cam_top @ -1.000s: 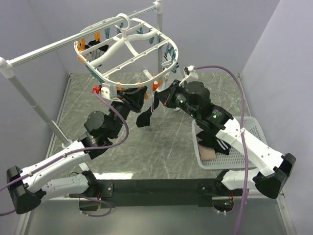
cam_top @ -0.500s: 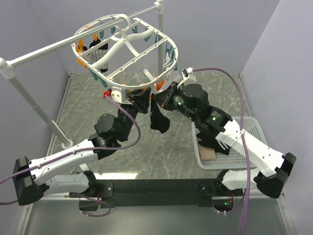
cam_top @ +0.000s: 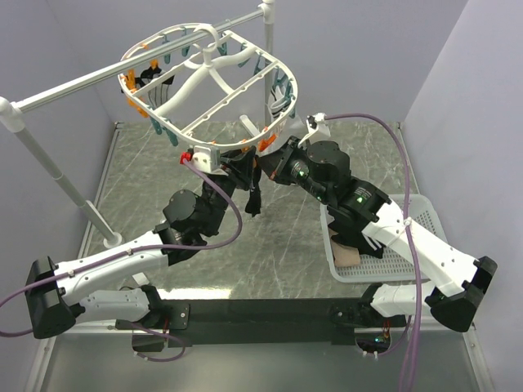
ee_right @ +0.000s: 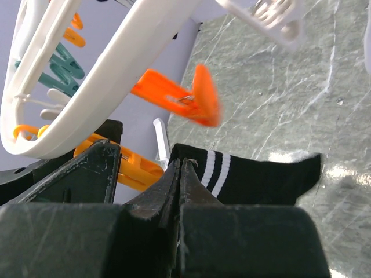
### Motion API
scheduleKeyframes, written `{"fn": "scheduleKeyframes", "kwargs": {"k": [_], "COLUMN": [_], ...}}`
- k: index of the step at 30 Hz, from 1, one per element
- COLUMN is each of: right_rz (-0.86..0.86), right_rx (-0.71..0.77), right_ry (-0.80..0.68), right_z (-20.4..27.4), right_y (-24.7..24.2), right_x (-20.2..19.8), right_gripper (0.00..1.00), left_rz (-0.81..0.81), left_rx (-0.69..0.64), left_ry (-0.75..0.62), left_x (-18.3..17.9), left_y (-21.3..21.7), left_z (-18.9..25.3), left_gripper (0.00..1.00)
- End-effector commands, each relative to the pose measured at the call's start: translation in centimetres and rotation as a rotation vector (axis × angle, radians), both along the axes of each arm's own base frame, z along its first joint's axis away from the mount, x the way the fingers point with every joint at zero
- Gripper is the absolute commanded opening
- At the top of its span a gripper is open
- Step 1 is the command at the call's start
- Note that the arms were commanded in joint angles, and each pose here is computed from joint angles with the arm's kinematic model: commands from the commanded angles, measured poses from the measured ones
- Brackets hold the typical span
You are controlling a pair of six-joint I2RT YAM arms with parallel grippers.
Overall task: Clip the socks to the hanger
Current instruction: Clamp the sock onto the hanger.
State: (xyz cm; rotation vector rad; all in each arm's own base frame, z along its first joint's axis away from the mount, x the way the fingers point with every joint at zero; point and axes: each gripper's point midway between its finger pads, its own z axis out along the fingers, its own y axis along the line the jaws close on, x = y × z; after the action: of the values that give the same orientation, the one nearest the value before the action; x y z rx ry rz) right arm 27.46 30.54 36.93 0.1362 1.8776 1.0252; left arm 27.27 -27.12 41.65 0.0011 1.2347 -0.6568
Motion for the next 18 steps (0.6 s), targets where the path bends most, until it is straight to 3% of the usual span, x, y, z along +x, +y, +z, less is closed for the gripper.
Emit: {"fn": "scheduleKeyframes", "kwargs": {"k": [1,18], "right_rz": [-0.018,-0.013], "right_rx": [0.057,0.073], "right_ry": [-0.052,-0.054], "right_z": [3.18,4.09], "right_y": [-0.13,0.25], "right_x": [0.03,-0.10], "right_gripper": [0.00,0.00], "left_rz": [-0.039,-0.003], "left_rx": [0.004,0.054], "left_ry": [-0.037,-0.053], "left_x": [-0.98,-1.06], "left_y": [-1.09,-1.82], "left_z": [1.37,0.70], "left_gripper": [0.17,0.17]}}
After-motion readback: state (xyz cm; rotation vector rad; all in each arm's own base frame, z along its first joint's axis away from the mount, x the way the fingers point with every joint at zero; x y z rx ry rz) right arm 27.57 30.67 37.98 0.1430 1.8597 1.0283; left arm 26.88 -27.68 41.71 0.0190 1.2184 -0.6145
